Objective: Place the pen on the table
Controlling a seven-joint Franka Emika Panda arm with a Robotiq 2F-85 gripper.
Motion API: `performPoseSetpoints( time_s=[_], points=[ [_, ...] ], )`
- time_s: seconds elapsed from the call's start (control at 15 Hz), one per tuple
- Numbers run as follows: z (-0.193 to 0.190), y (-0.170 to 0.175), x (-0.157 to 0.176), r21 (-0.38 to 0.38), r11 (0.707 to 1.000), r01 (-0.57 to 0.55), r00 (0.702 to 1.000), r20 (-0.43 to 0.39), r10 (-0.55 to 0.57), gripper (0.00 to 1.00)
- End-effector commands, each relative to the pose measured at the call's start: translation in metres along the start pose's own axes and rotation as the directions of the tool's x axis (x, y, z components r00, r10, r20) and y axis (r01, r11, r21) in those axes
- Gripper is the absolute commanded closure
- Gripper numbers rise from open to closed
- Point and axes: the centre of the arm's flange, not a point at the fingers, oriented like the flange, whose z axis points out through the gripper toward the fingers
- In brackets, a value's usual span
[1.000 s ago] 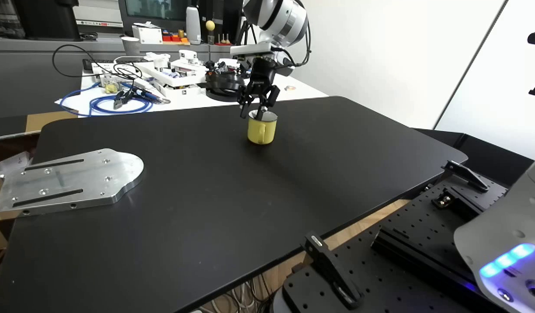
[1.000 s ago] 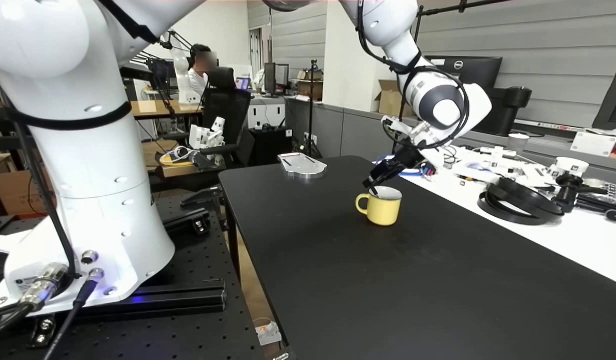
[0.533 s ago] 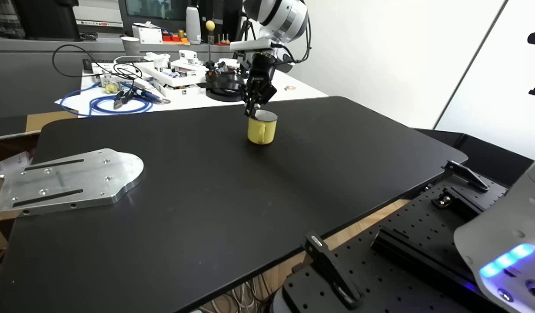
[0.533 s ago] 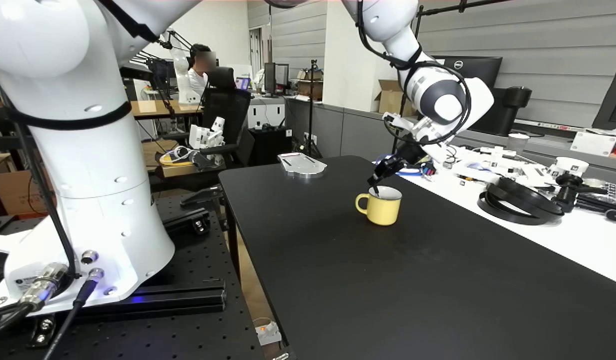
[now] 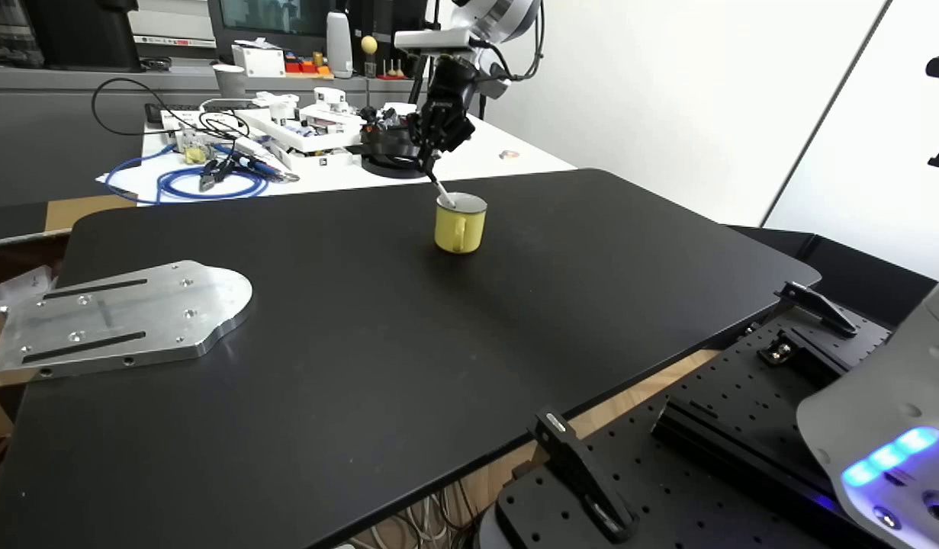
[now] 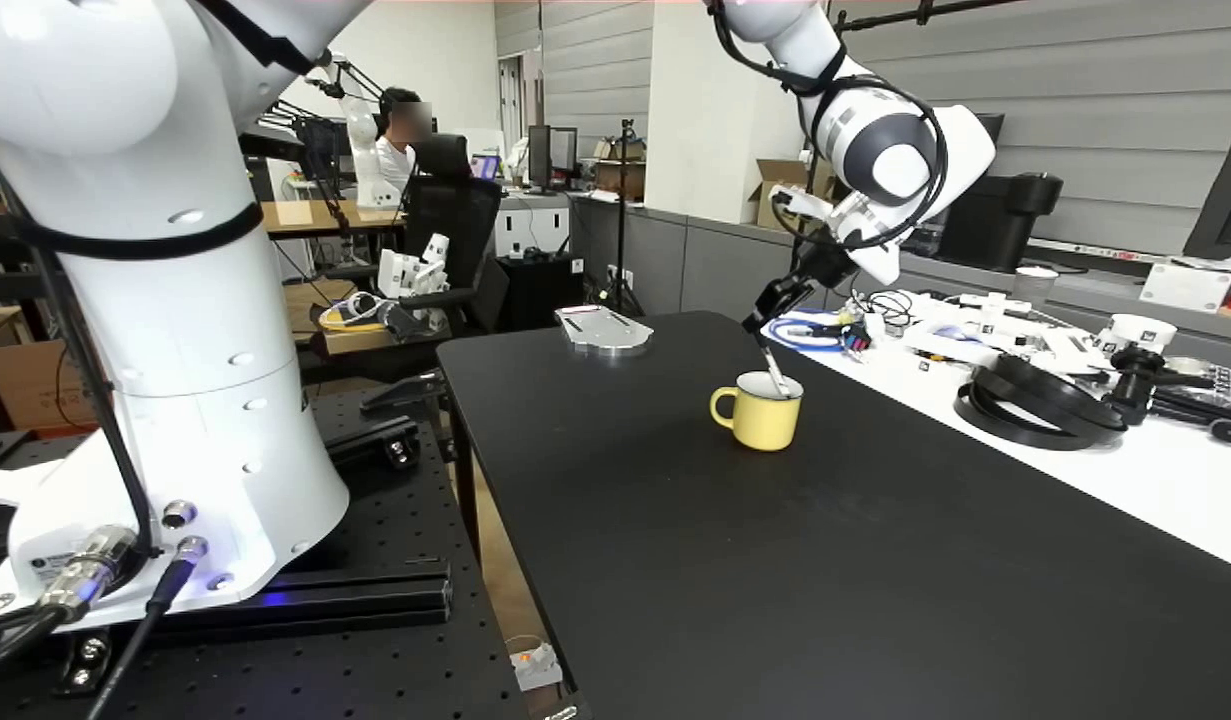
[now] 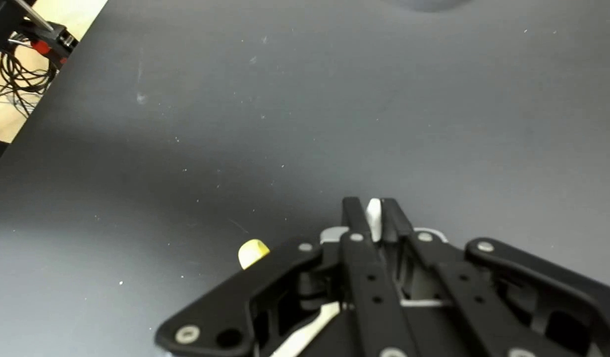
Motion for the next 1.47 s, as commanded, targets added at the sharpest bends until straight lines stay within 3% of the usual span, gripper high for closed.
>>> performPoseSetpoints(
  time_s=[0.0,0.2,0.33,0.47,0.67,0.87,1.0,1.4],
  points=[
    [-0.023,-0.001,-0.035,0.018,0.999,0.046,0.996,0.081,-0.047,0.97],
    [-0.027,-0.001,-0.07,-0.009,0.991,0.137,0.983,0.123,-0.134,0.97],
    [-0.028,0.0,-0.094,-0.038,0.975,0.217,0.972,0.103,-0.212,0.97],
    [-0.026,0.001,-0.113,-0.08,0.951,0.298,0.954,0.052,-0.295,0.97],
    [-0.015,0.0,-0.136,-0.152,0.889,0.433,0.897,-0.03,-0.442,0.97],
    [-0.001,0.002,-0.154,-0.212,0.803,0.557,0.81,-0.079,-0.582,0.97],
    [0.008,0.006,-0.16,-0.241,0.735,0.634,0.735,-0.108,-0.67,0.97],
    [0.037,0.039,-0.16,-0.35,0.498,0.794,0.457,-0.197,-0.867,0.97]
  ],
)
